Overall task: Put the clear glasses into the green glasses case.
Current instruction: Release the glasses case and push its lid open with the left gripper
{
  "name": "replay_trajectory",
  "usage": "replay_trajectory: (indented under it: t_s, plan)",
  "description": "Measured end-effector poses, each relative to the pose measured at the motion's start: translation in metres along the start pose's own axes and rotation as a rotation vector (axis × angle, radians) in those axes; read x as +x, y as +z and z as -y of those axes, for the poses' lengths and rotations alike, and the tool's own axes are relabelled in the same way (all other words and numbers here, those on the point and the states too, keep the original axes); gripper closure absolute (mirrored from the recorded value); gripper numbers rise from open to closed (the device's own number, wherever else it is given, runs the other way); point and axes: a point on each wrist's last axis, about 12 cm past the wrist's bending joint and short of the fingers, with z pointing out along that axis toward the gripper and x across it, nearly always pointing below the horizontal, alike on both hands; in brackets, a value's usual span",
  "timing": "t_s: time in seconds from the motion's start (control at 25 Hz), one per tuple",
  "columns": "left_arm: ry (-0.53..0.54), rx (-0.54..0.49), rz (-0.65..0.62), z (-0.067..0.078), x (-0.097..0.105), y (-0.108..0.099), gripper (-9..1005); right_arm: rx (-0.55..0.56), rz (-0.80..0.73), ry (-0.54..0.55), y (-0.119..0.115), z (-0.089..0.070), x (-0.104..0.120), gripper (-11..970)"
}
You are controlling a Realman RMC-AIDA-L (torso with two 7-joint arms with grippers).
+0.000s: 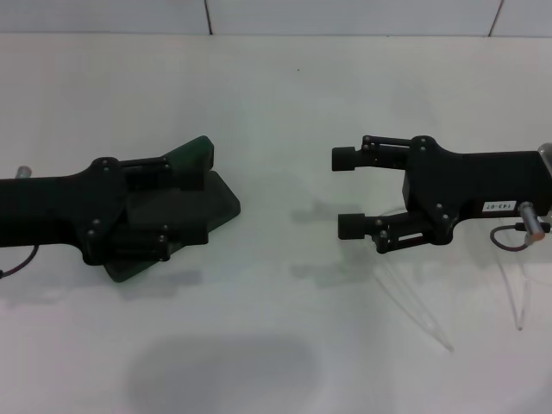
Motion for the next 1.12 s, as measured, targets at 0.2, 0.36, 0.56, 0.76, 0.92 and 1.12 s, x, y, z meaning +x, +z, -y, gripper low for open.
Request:
replay_trajectory:
  t_s: [0.2,0.36,0.56,0.76,0.92,1.12]
  plan:
    - [-0.003,-0.002,0.001,0.0,0.001,0.0,207,0.001,0.0,0.001,0.0,0.0,0.001,80]
    - [-0.005,-0.003,0.003,0.001,0.002,0.001,208,0.002,0.001,0.003,-0.001,-0.001,0.001,81]
    - [-0.005,-0.006,0.005,0.001,0.002,0.001,209,0.005,0.002,0.001,-0.002,-0.002,0.002,82]
    - [0.01,-0.047,0.049,-0.002,-0.002,-0.003,210,0.021,0.004,-0.008,-0.003,-0.002,0.004,82]
    - [0.028,-0.182,0.246,-0.006,-0.012,-0.02,211,0.143,0.003,-0.031,-0.015,0.006,0.009,83]
    - [0.013,-0.29,0.319,-0.01,-0.026,-0.04,214,0.424,0.125,-0.077,-0.052,0.008,0.017,84]
